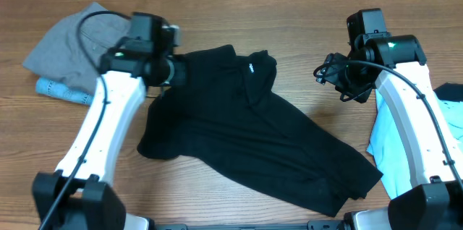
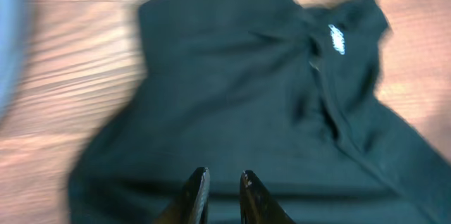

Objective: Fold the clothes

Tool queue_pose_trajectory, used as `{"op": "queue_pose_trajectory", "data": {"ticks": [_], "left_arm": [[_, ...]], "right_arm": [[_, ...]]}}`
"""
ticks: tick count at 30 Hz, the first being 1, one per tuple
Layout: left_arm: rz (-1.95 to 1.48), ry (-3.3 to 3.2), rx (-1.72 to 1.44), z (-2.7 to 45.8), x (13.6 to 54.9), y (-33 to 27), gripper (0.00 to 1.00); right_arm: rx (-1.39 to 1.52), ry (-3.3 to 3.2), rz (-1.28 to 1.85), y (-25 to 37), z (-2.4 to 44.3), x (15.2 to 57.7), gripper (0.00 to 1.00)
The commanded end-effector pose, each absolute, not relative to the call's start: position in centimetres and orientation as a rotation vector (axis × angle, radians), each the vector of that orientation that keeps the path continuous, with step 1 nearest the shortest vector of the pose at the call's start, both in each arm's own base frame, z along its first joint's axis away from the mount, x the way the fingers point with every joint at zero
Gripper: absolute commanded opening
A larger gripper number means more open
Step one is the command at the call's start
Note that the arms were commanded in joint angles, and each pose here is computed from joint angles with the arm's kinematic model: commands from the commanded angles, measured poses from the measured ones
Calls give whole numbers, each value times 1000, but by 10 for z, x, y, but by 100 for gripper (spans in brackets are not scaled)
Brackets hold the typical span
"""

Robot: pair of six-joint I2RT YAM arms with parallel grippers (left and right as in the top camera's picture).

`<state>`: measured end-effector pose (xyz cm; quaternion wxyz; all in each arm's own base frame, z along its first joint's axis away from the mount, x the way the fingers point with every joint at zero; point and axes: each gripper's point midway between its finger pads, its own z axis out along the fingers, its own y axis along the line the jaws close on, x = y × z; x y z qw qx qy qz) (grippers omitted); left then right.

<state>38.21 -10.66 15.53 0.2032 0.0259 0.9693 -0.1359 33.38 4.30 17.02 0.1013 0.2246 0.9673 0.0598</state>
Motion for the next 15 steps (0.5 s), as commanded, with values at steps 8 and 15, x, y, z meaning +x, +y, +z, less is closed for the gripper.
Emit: {"op": "queue_pose_trajectory", "data": {"ticks": [8, 15], "left_arm": [[-349, 2648, 572, 35, 426, -208, 4], [-165, 2614, 323, -27, 475, -179, 4]], "right_arm": [[674, 2881, 165, 41, 167, 329, 72], [679, 2899, 157, 40, 166, 324, 72]]}}
